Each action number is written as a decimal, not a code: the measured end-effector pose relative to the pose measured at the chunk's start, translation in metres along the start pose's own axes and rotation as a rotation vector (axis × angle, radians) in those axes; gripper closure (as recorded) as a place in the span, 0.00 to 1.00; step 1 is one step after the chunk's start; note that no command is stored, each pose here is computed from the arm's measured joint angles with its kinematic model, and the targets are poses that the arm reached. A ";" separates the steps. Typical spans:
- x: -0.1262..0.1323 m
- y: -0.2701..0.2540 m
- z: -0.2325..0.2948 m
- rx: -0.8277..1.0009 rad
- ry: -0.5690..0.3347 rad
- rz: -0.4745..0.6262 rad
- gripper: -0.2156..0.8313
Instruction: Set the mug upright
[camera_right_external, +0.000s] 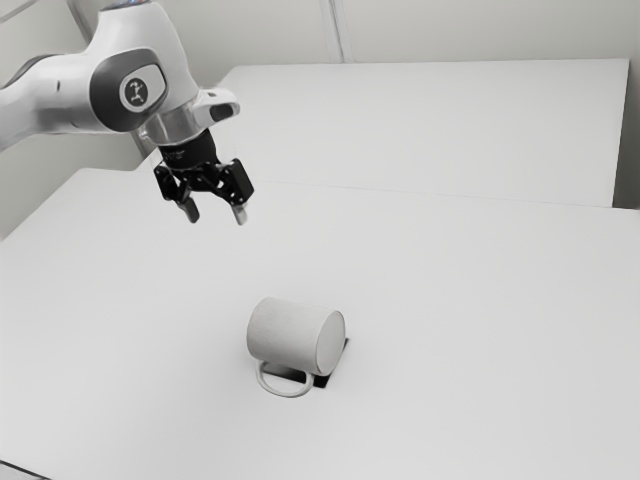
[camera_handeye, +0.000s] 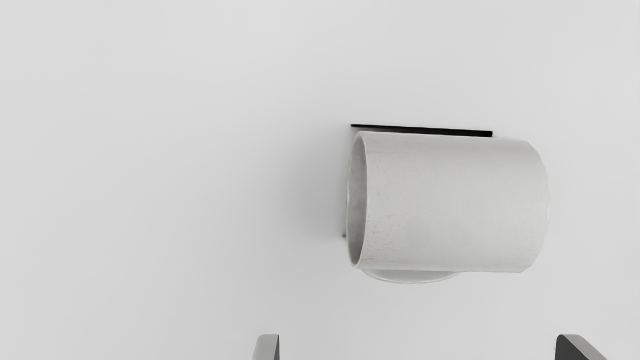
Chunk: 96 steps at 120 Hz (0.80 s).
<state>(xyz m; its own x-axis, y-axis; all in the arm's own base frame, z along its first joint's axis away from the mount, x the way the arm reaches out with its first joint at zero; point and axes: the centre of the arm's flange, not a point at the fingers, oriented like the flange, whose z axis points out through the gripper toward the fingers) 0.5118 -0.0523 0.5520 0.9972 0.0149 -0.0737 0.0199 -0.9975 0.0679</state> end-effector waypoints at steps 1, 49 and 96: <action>0.000 0.000 0.001 -0.004 -0.001 -0.001 0.21; -0.006 -0.029 0.078 -0.140 -0.016 -0.033 0.21; -0.012 -0.042 0.140 -0.277 0.021 -0.046 0.21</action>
<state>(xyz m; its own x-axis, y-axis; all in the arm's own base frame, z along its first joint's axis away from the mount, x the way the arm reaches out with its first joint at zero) 0.4886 -0.0200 0.4109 0.9960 0.0638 -0.0627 0.0812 -0.9389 0.3344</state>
